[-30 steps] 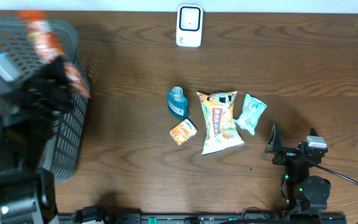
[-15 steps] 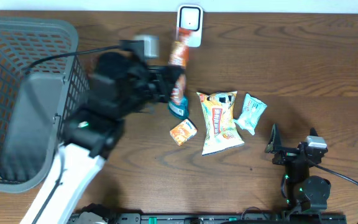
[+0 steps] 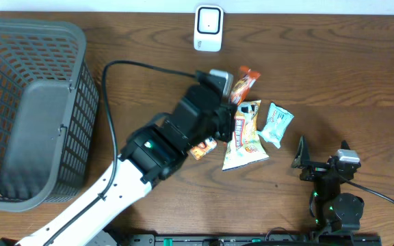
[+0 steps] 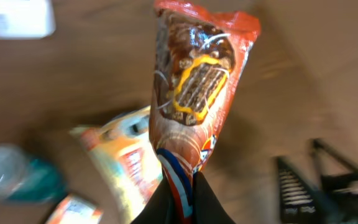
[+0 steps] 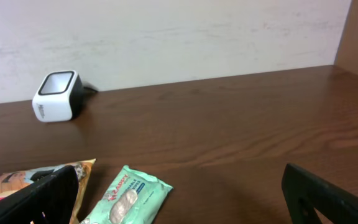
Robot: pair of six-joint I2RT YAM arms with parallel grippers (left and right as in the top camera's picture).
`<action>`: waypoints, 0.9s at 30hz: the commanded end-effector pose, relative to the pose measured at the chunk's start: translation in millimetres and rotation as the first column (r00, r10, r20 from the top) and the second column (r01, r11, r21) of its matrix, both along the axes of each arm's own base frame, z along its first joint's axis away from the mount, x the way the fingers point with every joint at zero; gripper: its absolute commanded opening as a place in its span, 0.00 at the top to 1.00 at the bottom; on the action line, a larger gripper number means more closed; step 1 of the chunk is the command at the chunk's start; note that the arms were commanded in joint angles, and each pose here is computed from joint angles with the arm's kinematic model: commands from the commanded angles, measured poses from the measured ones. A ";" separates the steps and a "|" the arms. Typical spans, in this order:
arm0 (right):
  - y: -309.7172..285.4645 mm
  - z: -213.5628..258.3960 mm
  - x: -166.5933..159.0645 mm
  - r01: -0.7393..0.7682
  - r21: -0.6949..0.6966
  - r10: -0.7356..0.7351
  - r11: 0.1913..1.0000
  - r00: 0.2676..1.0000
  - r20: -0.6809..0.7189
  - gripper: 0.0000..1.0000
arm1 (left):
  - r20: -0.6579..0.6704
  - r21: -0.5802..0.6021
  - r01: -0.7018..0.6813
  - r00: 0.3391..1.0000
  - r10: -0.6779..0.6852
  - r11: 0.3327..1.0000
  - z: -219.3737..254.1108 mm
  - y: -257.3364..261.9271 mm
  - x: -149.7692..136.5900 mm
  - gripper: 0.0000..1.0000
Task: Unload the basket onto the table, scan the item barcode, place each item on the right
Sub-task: 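Lift the chocolate bar out and carry it toward the table center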
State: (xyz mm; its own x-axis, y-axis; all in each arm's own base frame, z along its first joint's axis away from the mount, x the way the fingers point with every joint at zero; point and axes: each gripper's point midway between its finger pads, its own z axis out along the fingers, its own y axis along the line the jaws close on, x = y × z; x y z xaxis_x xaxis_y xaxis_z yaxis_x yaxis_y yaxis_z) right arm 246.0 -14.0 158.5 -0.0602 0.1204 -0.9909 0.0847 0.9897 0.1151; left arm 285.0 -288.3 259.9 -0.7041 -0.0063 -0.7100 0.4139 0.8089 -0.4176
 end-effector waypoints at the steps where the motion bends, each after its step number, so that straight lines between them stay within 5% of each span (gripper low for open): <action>1: 2.6 -0.5 -0.1 -0.011 -0.013 0.011 1.000 1.000 0.000 0.01 | 0.040 0.091 -0.301 0.954 0.298 0.949 -7.2 41.0 18.0 0.93; 8: 2.6 -0.5 -0.1 -0.011 -0.013 0.011 1.000 1.000 0.000 0.01 | -0.049 0.183 -0.679 0.716 0.697 0.711 -40.0 115.0 -1.4 0.93; 20: 2.6 -0.5 -0.1 -0.011 -0.013 0.011 1.000 1.000 0.000 0.01 | -0.131 0.194 -0.849 0.473 0.871 0.491 -98.4 156.9 -14.9 0.93; 24: 2.6 -0.5 -0.1 -0.011 -0.013 0.011 1.000 1.000 0.000 0.01 | -0.113 0.226 -0.844 0.473 0.874 0.486 -123.0 165.4 -17.2 0.93; 27: 2.6 -0.5 -0.1 -0.011 -0.013 0.011 1.000 1.000 0.000 0.01 | -0.074 0.237 -0.792 0.563 0.823 0.562 -134.2 157.4 -10.4 0.93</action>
